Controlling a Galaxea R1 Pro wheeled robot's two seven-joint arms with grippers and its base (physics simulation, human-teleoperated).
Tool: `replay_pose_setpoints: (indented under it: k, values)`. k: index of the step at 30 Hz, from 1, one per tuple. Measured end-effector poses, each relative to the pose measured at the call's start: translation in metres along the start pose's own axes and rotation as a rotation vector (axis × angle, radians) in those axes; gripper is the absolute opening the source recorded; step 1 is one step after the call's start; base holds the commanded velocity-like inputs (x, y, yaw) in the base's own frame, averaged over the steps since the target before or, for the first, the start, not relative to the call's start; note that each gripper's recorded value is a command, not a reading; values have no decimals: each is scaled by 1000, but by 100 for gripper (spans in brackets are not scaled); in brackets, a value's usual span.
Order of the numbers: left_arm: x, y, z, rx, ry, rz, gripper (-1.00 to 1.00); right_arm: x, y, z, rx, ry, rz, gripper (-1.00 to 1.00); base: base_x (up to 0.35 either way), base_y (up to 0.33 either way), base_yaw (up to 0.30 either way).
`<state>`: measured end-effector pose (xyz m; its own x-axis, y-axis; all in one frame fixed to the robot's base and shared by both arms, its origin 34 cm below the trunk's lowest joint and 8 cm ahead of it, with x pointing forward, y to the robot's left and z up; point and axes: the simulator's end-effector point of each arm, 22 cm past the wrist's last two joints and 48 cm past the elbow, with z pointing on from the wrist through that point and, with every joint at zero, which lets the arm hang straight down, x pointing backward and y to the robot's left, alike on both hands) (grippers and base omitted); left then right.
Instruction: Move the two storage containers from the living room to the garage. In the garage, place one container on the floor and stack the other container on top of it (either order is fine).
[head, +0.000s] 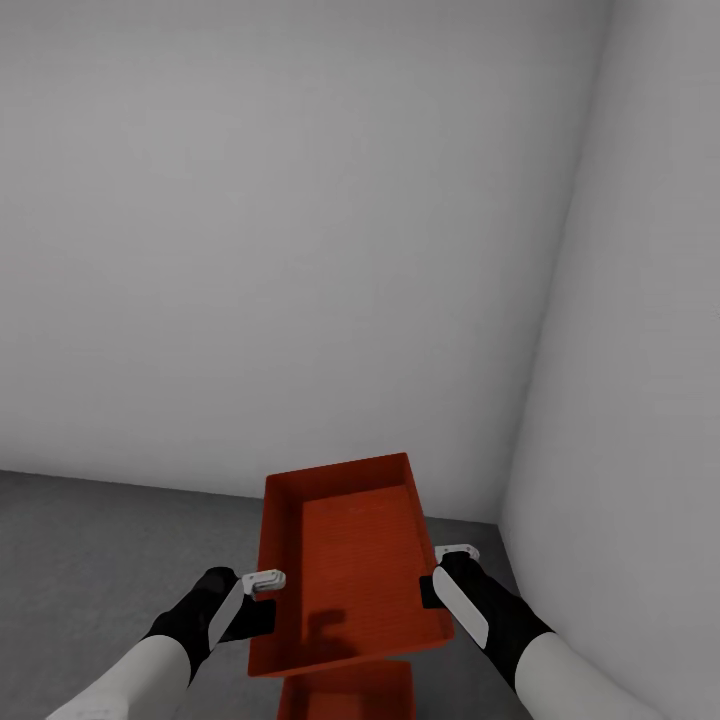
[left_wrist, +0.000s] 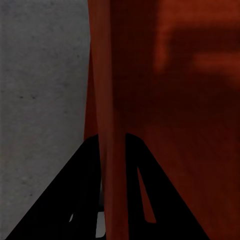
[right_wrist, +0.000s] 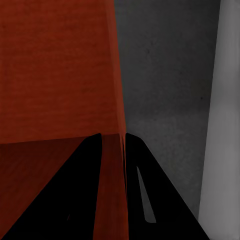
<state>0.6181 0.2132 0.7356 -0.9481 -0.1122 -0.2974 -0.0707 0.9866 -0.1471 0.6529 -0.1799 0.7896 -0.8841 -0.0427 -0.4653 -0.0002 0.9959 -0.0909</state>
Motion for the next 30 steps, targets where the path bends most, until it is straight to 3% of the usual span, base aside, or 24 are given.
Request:
replay_pose_setpoints:
  k: [30]
  values:
    - [0,0,0,0,0,1,-100,0,0,0,0,0,0,-100,0,0,0]
